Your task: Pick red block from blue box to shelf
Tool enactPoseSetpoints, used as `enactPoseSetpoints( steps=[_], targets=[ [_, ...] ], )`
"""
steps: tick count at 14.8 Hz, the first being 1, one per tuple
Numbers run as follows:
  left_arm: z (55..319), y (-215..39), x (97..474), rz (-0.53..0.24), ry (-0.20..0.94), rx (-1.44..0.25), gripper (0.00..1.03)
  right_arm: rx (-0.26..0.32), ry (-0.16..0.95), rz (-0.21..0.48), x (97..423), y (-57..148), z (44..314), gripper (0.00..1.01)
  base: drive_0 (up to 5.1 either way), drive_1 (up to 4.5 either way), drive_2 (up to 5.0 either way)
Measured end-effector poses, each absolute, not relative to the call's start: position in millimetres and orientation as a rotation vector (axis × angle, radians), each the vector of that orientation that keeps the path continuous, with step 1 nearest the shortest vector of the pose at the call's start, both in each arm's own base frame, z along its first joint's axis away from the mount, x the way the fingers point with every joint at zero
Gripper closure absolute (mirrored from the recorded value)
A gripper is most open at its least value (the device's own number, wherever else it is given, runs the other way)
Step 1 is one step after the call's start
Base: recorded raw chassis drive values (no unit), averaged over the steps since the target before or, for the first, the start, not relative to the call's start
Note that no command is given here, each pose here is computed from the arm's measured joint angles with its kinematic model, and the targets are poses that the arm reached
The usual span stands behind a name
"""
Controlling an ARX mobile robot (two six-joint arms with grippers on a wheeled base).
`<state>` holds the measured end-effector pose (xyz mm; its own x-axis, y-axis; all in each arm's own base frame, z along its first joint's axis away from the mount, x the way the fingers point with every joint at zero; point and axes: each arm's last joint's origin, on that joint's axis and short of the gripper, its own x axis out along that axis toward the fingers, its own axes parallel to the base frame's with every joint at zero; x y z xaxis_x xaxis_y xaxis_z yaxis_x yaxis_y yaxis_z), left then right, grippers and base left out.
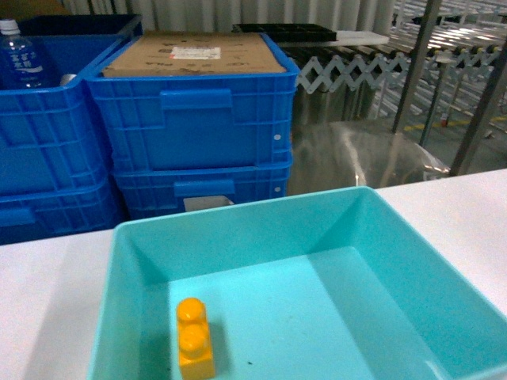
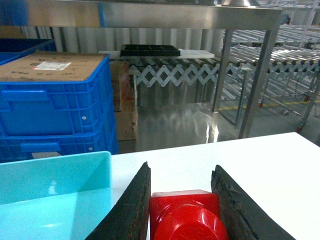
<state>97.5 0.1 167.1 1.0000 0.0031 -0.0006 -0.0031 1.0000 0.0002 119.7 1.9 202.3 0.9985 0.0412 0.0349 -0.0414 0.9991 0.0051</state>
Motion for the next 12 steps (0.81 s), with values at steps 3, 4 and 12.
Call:
enactPoseSetpoints(
  steps=[3,4,12],
  targets=[
    [167.3,0.0,97.5,0.001,-0.001,0.0,0.05,0.006,-0.036,0.041,119.7,1.9,202.5,0.72,2.0,-6.39,-0.5],
    [167.1,0.0,97.5,0.0,0.001,0.0,0.05,0.006,-0.033,0.041,119.7,1.9,202.2,0.72,1.9,-6.59,-0.8],
    [167.3,0.0,97.5,0.0,-0.001,0.0,0.05,0.006,-0.038,0.037,119.5,1.7,202.8,0.72,-1.5,-1.48,-1.5]
  ],
)
